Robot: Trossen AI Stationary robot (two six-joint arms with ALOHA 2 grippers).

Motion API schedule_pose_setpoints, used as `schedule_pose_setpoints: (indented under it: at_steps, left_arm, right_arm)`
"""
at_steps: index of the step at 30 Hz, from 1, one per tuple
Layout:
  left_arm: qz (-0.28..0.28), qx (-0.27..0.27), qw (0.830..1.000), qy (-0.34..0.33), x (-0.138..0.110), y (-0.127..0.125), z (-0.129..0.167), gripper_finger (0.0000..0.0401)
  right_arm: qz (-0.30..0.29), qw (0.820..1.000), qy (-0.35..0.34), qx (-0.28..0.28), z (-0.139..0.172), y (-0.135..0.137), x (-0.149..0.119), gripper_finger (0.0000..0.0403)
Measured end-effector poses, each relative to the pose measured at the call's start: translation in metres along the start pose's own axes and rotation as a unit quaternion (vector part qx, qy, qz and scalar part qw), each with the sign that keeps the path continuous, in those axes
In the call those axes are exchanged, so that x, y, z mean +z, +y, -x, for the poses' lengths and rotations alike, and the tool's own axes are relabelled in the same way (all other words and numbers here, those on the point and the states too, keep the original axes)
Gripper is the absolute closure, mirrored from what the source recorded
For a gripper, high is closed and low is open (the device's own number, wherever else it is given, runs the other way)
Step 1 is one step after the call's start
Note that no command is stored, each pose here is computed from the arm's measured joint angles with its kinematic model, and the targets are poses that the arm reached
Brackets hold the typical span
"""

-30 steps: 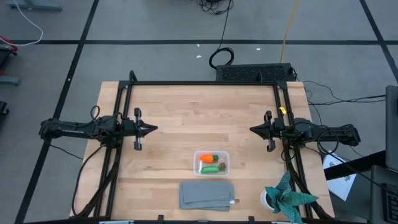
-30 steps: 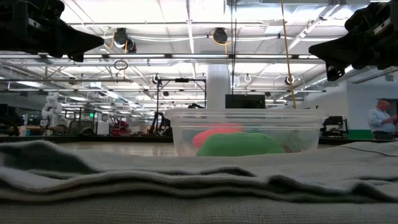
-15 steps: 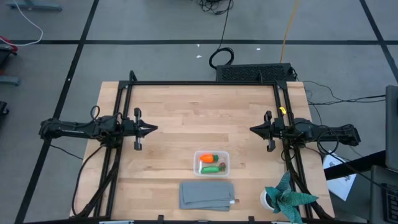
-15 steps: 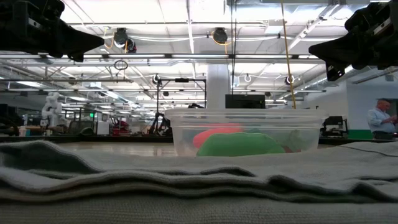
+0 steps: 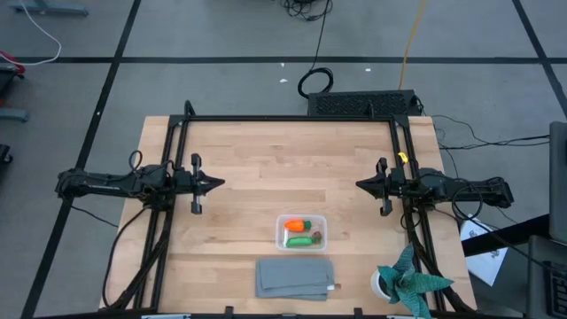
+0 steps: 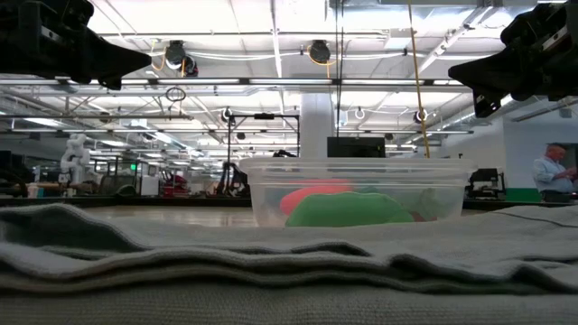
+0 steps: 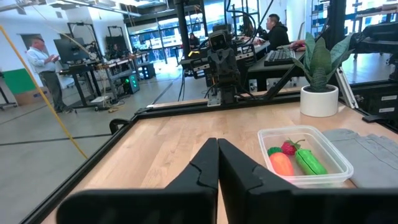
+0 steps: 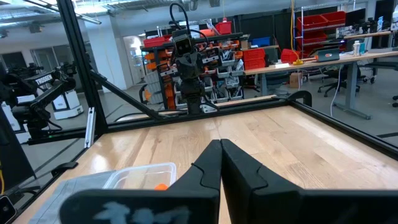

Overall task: Pick and placing Produce into tupperware
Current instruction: Return to Home Position

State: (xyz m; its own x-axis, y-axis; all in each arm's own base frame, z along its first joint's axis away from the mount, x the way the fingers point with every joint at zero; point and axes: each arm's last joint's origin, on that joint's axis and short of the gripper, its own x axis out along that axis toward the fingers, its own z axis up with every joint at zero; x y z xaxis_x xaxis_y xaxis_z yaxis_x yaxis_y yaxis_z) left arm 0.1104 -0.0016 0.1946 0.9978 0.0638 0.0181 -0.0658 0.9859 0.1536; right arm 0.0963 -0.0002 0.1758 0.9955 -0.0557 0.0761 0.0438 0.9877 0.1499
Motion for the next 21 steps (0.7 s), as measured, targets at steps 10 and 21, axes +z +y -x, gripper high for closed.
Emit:
schedule_pose_setpoints:
  at_steps: [10,21]
  left_arm:
    - [0.000,0.000,1.000,0.000,0.0001,0.0000,0.0000,0.0373]
    - [0.000,0.000,1.000,0.000,0.0000,0.0000,0.0000,0.0399]
  right_arm:
    - [0.000,1.000,0.000,0.000,0.0000,0.0000,0.0000,0.0403]
    - [0.000,1.000,0.000,0.000,0.0000,0.0000,0.0000,0.0403]
